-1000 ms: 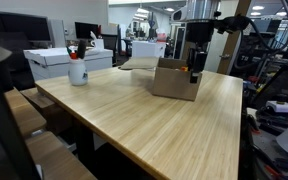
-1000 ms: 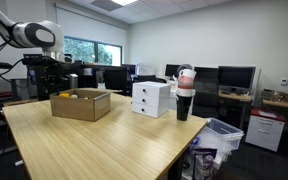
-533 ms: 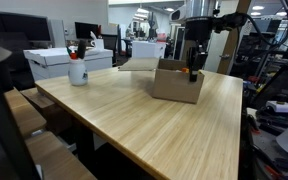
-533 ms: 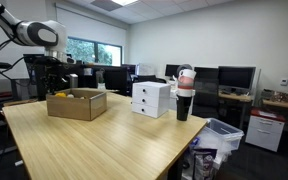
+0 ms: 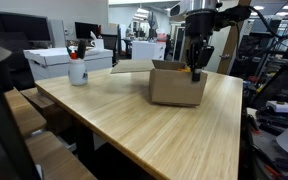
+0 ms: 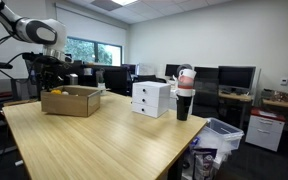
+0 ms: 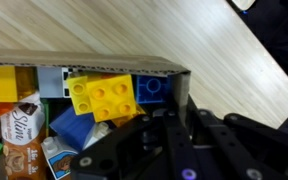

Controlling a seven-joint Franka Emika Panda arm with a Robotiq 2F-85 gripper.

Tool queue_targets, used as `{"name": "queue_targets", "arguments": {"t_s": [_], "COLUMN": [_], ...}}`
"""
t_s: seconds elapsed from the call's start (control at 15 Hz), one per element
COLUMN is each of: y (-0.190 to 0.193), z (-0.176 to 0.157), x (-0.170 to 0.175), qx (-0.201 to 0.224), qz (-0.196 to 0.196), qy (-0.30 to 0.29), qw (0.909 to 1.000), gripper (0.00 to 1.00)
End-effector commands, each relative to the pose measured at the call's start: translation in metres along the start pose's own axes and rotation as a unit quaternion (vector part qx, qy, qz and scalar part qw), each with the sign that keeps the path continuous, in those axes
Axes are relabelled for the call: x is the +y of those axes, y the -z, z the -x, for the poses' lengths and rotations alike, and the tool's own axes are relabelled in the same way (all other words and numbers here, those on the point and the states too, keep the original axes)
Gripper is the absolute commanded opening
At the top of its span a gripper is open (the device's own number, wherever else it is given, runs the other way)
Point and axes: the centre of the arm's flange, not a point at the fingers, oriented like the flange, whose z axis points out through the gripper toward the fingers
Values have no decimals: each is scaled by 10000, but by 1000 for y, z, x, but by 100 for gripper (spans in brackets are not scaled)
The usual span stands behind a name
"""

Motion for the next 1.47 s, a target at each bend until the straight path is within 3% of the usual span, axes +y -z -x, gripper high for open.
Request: {"name": "queue_targets", "arguments": {"t_s": [0.0,0.47,0.8,1.0,1.4], "y": [17,43,57,54,45], "z": [-5,-11,-20,-27,-31], "x": [-6,-6,-8,-6,-10], "qx": [40,102,135,84,-36], "qz": [-569,-1485,-1825,-1901,-1660], "qy": [451,765,760,683,793], "qw": [9974,9859,9802,9793,9829], "gripper": [6,6,6,6,6]}}
